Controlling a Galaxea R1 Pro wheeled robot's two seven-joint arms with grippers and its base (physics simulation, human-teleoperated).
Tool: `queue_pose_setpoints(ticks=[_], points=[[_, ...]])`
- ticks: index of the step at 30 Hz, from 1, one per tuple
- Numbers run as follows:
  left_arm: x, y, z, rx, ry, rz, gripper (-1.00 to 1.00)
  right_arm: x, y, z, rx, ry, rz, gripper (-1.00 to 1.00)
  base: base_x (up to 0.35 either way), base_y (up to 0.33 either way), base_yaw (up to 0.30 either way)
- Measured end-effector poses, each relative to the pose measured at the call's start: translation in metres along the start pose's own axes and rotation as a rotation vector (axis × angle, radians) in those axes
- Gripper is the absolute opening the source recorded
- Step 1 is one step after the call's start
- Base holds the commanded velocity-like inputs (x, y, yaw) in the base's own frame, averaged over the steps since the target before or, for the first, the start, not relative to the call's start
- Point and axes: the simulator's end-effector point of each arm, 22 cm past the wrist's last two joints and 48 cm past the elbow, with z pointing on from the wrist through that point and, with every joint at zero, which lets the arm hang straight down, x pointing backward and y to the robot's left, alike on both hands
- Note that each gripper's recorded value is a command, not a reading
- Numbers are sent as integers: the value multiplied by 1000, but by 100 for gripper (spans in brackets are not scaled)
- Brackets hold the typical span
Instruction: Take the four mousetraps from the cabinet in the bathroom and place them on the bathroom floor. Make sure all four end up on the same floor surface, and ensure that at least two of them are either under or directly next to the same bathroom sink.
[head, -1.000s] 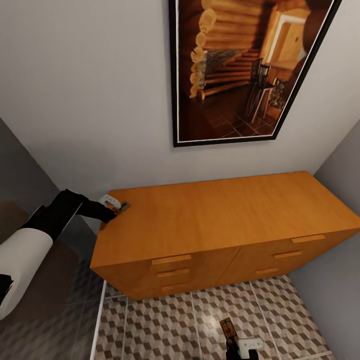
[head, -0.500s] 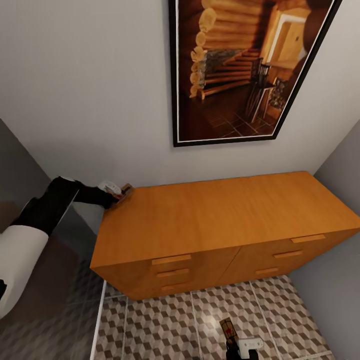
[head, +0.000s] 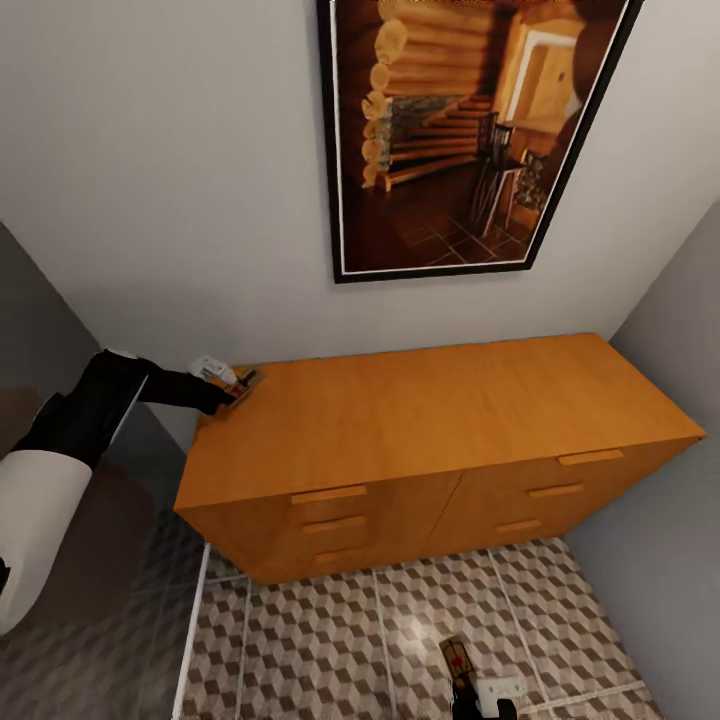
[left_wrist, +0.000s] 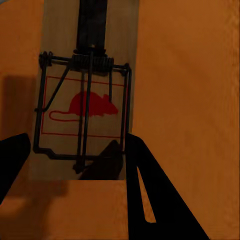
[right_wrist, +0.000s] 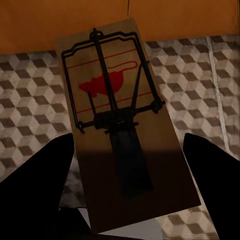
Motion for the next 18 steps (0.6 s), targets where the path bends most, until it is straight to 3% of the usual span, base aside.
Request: queue_pose_setpoints(ticks=[18], points=[[6, -1, 3, 4, 9, -7, -100, 0, 0, 0, 0, 0, 0, -100, -274, -237, 0]])
